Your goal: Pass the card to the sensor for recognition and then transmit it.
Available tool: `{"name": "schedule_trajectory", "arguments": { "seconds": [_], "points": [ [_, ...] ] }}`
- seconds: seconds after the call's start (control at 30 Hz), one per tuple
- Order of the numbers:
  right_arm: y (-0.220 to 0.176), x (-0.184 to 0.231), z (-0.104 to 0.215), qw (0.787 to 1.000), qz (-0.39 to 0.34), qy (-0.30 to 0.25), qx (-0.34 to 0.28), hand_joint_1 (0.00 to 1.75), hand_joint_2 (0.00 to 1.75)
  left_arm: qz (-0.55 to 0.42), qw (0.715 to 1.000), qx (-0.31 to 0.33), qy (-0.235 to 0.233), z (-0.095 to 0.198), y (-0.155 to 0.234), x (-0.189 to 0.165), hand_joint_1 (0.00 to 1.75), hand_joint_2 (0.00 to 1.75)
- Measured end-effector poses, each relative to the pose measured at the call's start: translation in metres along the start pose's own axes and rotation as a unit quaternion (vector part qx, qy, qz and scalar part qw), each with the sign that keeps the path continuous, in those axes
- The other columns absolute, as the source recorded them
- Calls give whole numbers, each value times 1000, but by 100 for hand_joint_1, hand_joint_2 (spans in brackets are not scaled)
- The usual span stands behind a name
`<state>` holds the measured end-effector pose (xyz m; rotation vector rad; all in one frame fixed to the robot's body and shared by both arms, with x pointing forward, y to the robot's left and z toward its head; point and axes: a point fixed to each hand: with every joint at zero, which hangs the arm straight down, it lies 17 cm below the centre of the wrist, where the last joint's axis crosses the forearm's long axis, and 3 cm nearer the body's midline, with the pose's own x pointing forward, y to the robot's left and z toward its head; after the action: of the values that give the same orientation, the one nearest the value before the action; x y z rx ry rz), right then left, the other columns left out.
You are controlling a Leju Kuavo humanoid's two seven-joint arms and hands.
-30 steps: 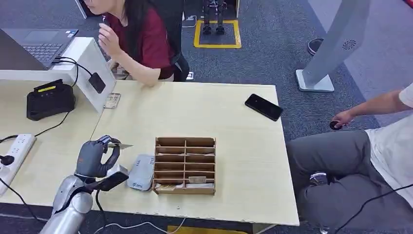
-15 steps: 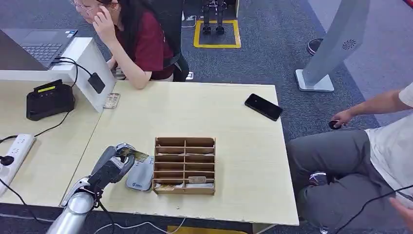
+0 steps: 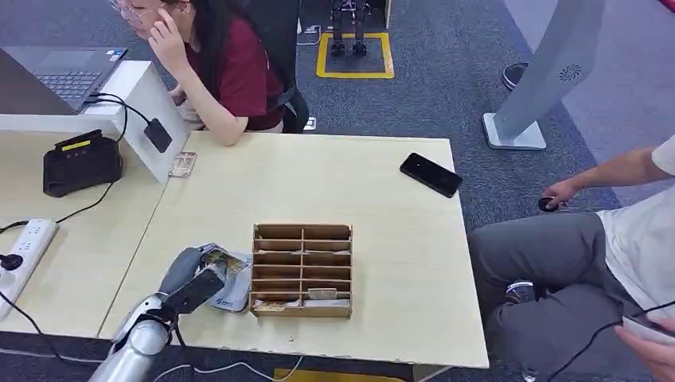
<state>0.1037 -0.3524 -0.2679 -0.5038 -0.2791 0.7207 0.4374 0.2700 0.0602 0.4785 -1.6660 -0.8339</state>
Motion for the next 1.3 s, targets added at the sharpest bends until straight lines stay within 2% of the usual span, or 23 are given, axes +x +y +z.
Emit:
{"name": "schedule_trajectory", "arguments": {
  "seconds": [0.27,1.1,1.3],
  "points": [
    [1,1,0,1000,5,-3,0,0,175,-44,999,1,26,-12,-5,-10,175,175],
    [1,5,1,1000,14,-12,1,0,175,-63,996,-5,57,-19,-20,-23,175,175],
    [-1,10,0,999,22,-25,-4,0,175,-112,991,13,68,-33,-24,-28,175,175]
  ]
}}
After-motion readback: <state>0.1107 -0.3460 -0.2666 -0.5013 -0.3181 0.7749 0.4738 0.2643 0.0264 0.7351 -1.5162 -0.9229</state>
